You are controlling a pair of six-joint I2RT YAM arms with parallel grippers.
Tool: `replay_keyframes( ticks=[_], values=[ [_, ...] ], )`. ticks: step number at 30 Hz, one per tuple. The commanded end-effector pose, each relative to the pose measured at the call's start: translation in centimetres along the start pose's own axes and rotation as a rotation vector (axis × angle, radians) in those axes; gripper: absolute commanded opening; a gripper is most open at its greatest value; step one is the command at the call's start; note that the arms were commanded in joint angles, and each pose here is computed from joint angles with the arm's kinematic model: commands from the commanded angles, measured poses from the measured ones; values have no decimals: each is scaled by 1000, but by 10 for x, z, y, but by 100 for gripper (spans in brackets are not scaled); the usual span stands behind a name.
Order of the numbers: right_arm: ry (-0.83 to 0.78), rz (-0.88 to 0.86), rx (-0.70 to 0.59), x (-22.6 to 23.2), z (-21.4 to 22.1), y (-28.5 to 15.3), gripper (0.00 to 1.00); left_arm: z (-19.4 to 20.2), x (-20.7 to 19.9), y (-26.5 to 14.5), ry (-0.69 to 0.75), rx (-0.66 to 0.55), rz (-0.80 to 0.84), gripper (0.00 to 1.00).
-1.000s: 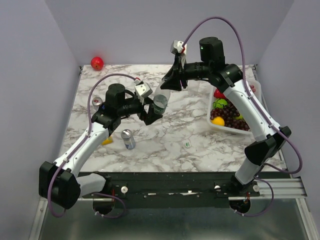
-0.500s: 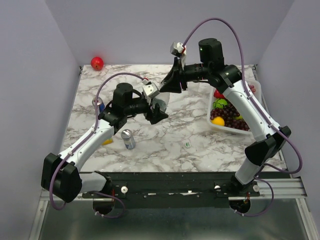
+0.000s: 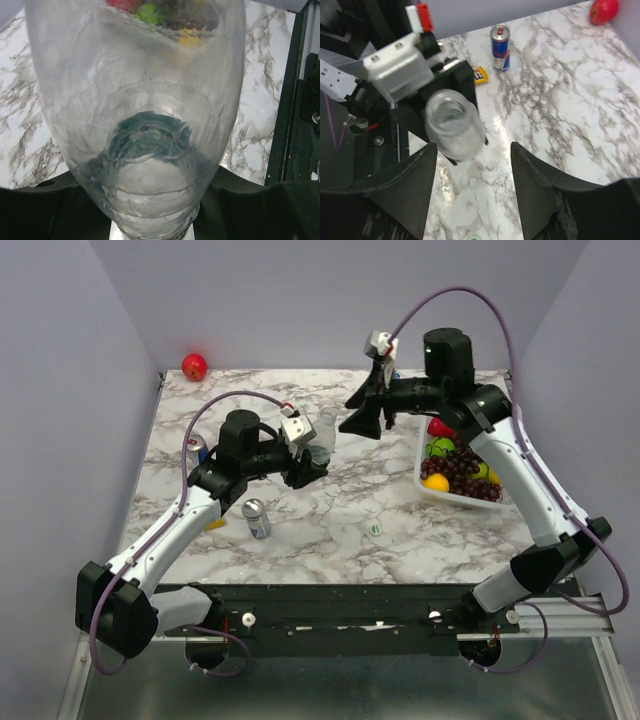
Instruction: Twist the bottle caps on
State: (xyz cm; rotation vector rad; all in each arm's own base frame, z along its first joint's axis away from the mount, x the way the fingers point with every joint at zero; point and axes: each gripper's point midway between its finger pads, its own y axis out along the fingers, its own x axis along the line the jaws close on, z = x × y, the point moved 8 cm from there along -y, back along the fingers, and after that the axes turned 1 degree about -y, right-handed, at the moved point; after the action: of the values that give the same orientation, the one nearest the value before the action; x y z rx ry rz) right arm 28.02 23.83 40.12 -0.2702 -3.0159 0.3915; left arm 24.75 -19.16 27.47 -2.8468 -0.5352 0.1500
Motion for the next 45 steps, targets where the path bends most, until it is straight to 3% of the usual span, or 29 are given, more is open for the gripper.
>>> replay_keyframes(
  ticks=[1, 2, 6, 7, 8, 9, 13, 18, 28, 45],
  values=[
    [-21, 184, 29, -5, 18, -54, 69, 12, -14, -20, 95, 56, 13, 49],
    [-6, 177, 63, -3, 30, -57, 69, 12, -17, -24, 103, 55, 13, 46],
    [-210, 73, 223, 11, 97, -62, 69, 24, -22, -32, 71, 73, -3, 32],
    [-239, 60, 264, 13, 110, -61, 69, 25, -21, -34, 65, 74, -12, 24],
    [-230, 19, 328, 19, 137, -60, 69, 26, -20, -35, 45, 76, -25, 4],
    [-300, -8, 363, 19, 149, -59, 68, 28, -19, -36, 32, 74, -30, 0],
    [-431, -96, 527, 26, 205, -49, 67, 29, -17, -36, 16, 70, -39, 0],
    [-565, -202, 636, 31, 254, -41, 67, 31, -15, -37, 26, 69, -62, 0],
    [-588, -226, 679, 29, 277, -5, 68, 41, -16, -41, -16, 59, -74, 0],
    [-605, -323, 763, 23, 307, 22, 56, 46, -17, -46, -9, 63, -92, 0]
  ],
)
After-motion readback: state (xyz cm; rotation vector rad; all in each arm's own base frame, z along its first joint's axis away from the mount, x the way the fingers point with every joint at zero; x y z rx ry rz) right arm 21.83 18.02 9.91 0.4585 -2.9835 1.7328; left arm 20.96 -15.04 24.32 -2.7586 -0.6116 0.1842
